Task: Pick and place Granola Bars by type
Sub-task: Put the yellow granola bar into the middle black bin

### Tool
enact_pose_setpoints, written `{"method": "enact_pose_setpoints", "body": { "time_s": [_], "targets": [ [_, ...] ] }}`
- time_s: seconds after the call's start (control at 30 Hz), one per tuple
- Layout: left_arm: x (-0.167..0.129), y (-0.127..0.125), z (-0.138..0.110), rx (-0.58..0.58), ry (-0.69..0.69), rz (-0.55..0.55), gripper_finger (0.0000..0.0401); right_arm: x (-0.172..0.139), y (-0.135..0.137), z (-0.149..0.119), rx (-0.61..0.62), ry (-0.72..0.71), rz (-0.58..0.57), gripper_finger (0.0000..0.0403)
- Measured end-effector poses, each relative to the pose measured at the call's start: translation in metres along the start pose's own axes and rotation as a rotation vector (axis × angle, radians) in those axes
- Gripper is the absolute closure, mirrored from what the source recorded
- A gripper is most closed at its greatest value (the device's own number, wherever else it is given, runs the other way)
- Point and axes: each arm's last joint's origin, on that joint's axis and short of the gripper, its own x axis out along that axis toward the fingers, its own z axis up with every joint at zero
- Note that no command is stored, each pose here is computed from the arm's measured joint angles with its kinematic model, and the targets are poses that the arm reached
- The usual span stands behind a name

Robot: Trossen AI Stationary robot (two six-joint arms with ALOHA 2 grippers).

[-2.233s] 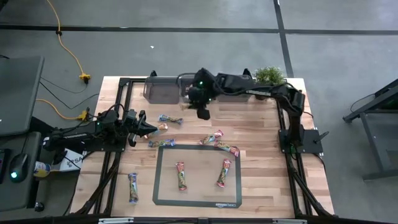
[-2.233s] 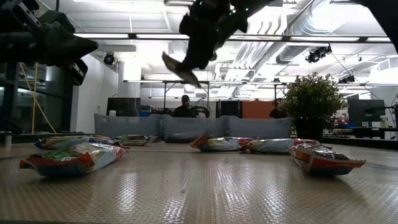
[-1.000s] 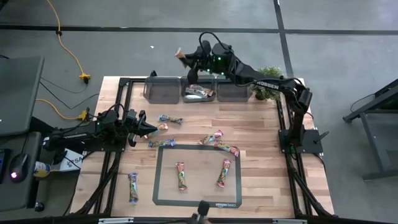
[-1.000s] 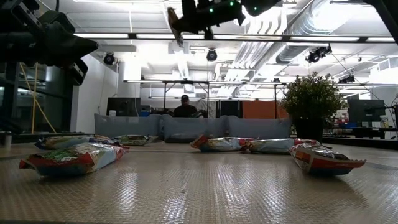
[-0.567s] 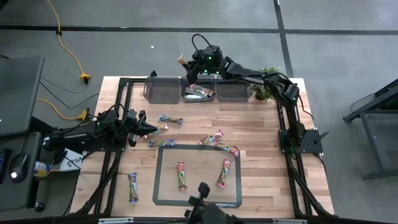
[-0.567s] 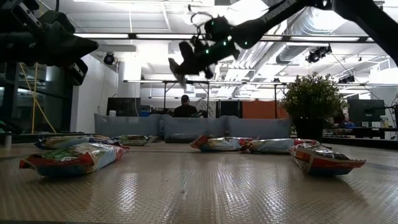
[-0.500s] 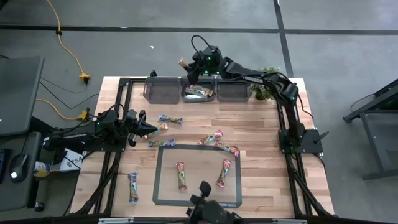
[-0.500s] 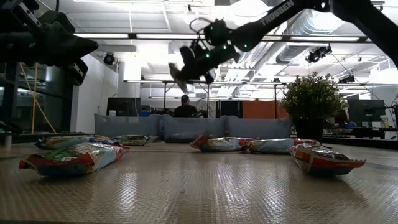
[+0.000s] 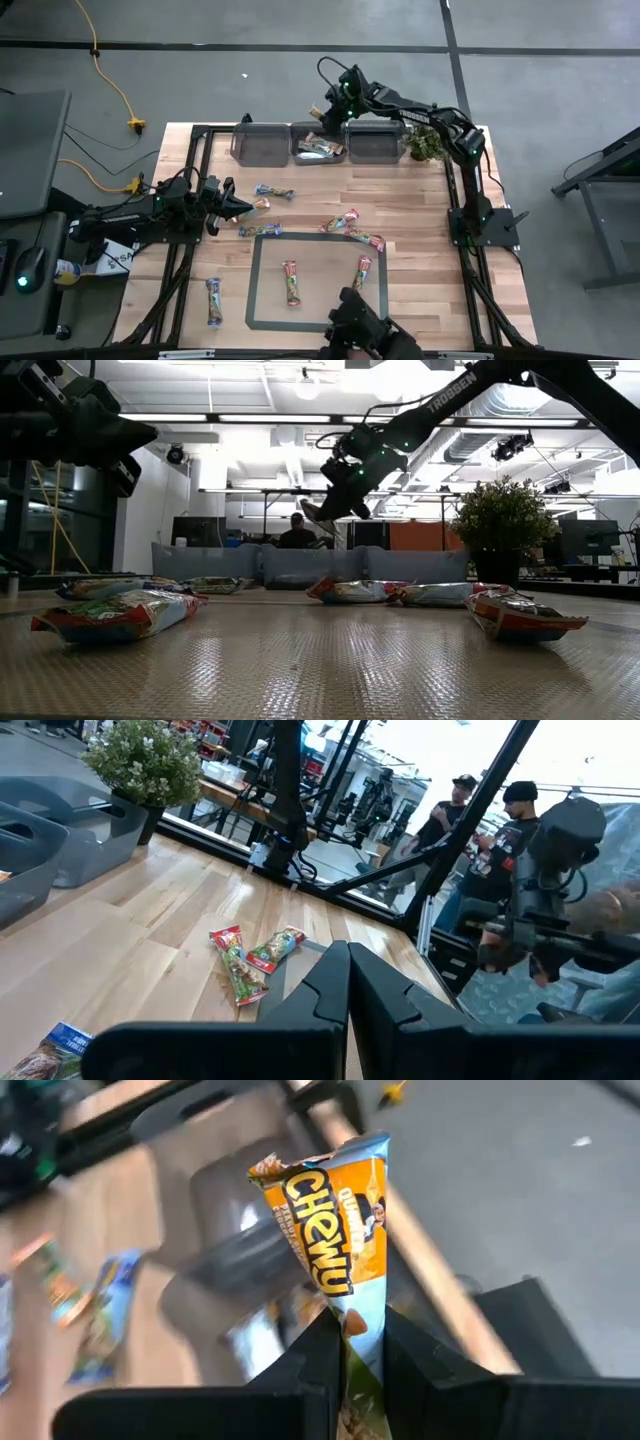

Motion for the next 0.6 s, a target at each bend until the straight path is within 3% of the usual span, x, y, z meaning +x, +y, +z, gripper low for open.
{"method": "enact_pose_setpoints", "body": {
  "time_s": [0.33, 0.6],
  "targets": [
    [0.000, 0.000, 0.000, 0.000, 0.000, -0.001, 0.0400, 0.001, 0.011, -0.021, -0.089, 0.208, 0.074, 0.0361],
    [0.000, 0.000, 0.000, 0.000, 0.000, 0.000, 0.0400, 0.001, 0.011, -0.023, -0.110, 0.229, 0.062, 0.0362]
  ]
}}
